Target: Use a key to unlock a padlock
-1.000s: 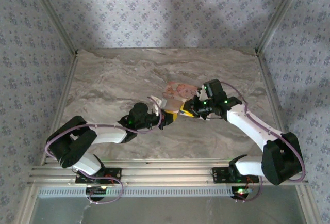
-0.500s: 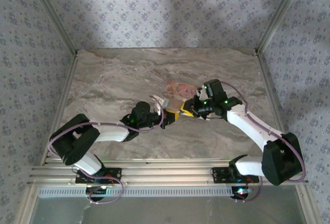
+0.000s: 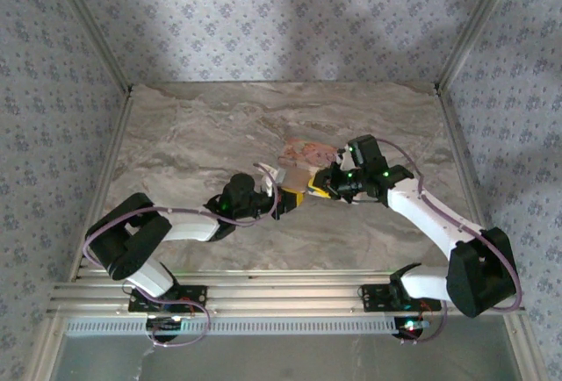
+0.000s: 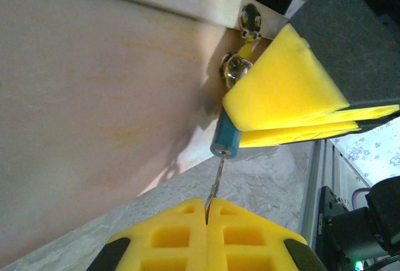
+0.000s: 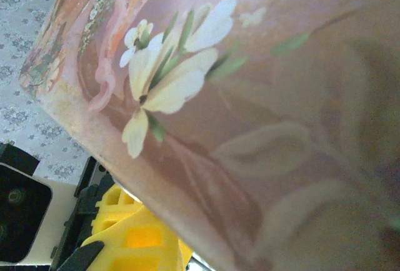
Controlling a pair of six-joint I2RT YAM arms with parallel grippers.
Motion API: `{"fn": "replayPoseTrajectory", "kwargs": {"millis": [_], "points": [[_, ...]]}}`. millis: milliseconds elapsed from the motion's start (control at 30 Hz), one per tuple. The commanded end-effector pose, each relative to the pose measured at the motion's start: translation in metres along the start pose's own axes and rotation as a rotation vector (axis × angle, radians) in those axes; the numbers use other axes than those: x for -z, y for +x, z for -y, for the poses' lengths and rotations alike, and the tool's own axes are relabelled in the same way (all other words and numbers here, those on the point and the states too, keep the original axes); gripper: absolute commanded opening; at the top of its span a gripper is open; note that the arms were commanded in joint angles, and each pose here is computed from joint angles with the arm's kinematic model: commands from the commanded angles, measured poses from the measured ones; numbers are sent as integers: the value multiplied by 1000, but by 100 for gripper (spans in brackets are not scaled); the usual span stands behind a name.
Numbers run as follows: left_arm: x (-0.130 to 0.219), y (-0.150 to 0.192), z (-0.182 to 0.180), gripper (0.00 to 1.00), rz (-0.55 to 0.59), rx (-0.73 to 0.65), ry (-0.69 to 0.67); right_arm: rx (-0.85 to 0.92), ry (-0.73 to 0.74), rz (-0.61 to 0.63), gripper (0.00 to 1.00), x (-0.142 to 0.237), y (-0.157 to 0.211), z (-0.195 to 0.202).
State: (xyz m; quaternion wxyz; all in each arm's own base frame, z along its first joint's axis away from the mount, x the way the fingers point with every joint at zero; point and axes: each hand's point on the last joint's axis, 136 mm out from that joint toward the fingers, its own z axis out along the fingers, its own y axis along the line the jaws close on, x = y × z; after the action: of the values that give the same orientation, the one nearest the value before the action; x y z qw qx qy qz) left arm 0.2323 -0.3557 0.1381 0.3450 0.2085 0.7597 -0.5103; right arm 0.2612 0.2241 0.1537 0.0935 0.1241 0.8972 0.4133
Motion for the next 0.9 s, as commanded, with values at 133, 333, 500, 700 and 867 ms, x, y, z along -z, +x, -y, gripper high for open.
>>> {"fn": "replayPoseTrajectory", "kwargs": {"millis": [133,333,500,700,867], "points": [[-2,-7,-1,0,16,5,-4,54,-59,15,0,10,1,-20],[-6,-8,5,0,9,7,36,59,-59,13,0,8,2,-21],[-5,-7,9,0,14,0,61,58,-53,12,0,8,2,-20],[-1,-8,12,0,27,-2,74,58,-47,11,0,8,2,-17],[-4,-9,12,0,20,-2,72,62,-54,7,0,7,3,-20]]}}
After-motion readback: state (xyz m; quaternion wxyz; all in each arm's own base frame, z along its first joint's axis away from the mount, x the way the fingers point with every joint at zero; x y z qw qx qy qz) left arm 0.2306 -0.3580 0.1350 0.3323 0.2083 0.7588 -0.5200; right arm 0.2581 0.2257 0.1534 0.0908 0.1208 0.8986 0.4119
